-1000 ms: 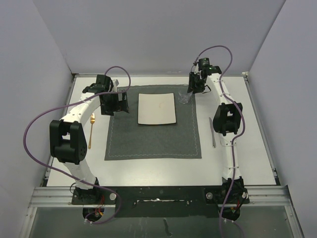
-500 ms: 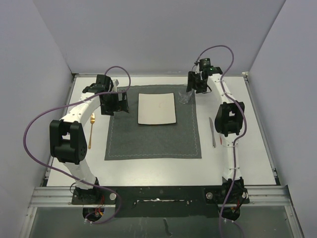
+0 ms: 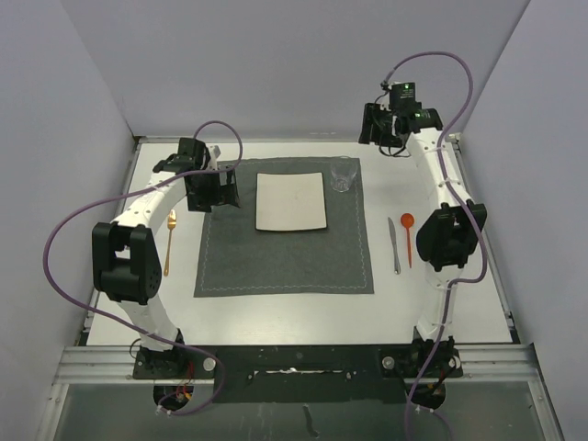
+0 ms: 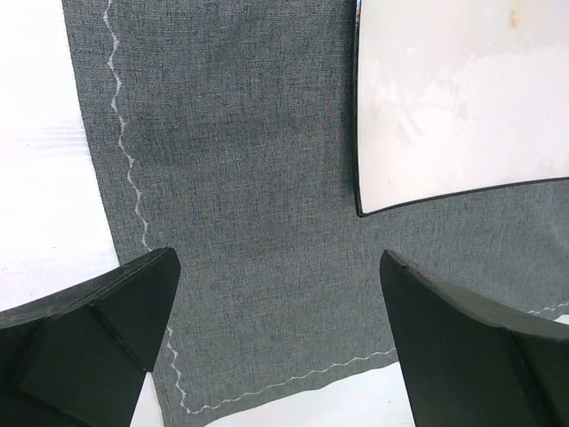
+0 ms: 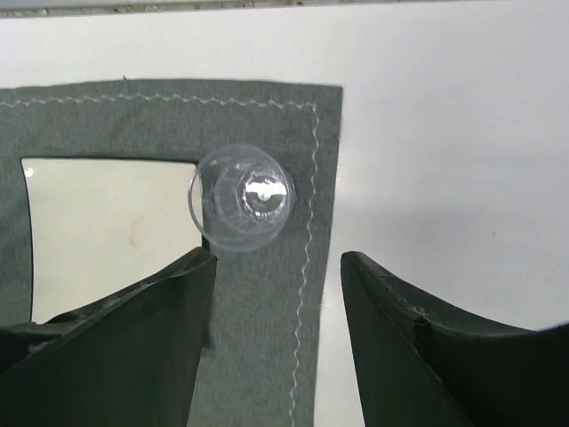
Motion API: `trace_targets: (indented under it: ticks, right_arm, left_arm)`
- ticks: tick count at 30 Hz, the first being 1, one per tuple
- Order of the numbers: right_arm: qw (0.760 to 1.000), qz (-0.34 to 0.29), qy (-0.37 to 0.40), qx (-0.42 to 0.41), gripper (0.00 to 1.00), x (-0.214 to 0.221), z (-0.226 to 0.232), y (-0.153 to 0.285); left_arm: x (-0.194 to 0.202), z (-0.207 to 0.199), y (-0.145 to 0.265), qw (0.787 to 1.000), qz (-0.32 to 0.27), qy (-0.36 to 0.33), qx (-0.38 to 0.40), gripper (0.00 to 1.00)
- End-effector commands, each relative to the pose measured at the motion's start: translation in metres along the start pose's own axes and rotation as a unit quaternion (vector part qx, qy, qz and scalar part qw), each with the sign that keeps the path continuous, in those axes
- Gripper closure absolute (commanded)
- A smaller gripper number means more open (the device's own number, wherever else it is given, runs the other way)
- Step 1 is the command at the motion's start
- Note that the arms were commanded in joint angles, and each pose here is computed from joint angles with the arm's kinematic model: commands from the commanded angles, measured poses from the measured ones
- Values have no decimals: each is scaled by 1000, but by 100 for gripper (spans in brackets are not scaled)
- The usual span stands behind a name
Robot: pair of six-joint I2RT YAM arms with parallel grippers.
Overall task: Set the dinner table for one person
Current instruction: Place the cup on the napkin, then pick up the spoon from the center of the board.
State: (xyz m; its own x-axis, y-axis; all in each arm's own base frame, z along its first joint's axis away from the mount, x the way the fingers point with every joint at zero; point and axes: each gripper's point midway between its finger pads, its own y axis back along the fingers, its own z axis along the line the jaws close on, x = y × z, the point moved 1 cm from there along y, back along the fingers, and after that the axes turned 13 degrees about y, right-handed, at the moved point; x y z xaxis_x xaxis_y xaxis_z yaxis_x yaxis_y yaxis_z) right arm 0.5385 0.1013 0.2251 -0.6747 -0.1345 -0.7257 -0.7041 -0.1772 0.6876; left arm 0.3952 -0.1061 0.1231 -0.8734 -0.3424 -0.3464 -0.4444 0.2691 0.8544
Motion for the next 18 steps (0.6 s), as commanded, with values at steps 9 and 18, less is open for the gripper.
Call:
trace_targets:
  ticks: [9, 18]
  right_arm:
    - [982, 152, -26, 111, 42, 110, -39, 53]
    - [959, 239, -61, 142, 49, 199, -64, 82]
  left_arm:
    - [-9, -15, 7, 999, -20, -5, 37, 2]
    - [-5, -28, 17, 998, -21, -13, 56, 2]
